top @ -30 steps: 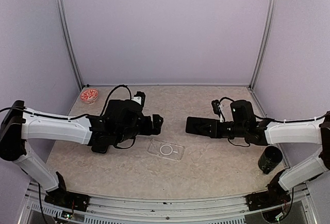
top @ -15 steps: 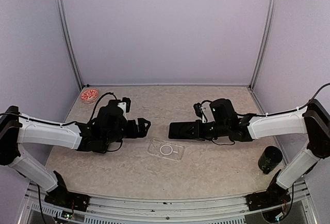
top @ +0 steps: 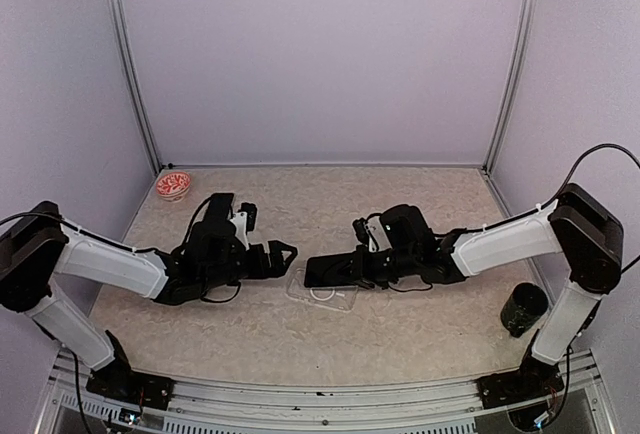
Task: Put the phone into the phone case
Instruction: Install the phone on the phone case.
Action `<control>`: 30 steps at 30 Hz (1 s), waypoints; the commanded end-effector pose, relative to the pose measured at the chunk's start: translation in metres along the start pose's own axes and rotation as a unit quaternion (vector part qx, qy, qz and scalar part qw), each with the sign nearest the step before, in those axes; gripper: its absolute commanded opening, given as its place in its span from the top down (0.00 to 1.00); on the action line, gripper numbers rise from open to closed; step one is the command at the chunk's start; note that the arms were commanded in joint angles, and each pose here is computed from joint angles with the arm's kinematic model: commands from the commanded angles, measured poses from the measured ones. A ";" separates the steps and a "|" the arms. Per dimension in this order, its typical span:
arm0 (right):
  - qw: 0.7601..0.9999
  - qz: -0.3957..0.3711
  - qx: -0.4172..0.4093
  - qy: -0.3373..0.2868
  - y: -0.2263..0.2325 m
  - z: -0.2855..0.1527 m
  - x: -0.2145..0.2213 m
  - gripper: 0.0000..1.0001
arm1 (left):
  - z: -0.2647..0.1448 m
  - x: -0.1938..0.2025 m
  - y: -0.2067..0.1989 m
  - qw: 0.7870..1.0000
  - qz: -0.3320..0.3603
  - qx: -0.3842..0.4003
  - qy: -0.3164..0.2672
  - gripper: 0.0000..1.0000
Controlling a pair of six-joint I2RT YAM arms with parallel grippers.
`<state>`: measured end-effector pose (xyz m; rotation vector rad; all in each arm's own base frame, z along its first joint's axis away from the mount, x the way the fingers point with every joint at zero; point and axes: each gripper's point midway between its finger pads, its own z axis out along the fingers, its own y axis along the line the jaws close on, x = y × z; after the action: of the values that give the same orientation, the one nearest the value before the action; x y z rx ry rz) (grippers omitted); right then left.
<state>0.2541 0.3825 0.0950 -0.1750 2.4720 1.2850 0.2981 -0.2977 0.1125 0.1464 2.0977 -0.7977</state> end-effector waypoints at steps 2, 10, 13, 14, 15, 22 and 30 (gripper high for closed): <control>0.999 0.012 -0.044 -0.017 0.027 0.007 -0.012 1.00 | 0.008 0.010 -0.007 0.999 -0.023 0.043 0.003 0.01; 0.998 0.030 -0.046 -0.023 0.024 0.010 -0.013 1.00 | 0.014 0.026 -0.011 0.998 -0.025 0.055 0.017 0.01; 0.998 0.037 -0.053 -0.017 0.025 0.015 -0.012 1.00 | 0.016 0.032 -0.013 0.998 -0.023 0.055 0.022 0.01; 0.998 0.041 -0.053 -0.016 0.023 0.016 -0.011 1.00 | 0.016 0.033 -0.012 0.998 -0.024 0.054 0.023 0.01; 0.997 0.043 -0.056 -0.014 0.023 0.017 -0.010 1.00 | 0.017 0.035 -0.012 0.998 -0.025 0.055 0.023 0.01; 0.997 0.058 -0.059 -0.003 0.017 0.025 -0.005 1.00 | 0.021 0.046 -0.014 0.997 -0.028 0.063 0.033 0.01; 0.994 0.079 -0.073 0.009 0.015 0.029 0.000 1.00 | 0.027 0.057 -0.017 0.996 -0.033 0.076 0.045 0.01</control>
<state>0.2547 0.4020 0.0718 -0.0056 2.5259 1.4280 0.2807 -0.3288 0.0672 0.1780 2.1436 -0.9530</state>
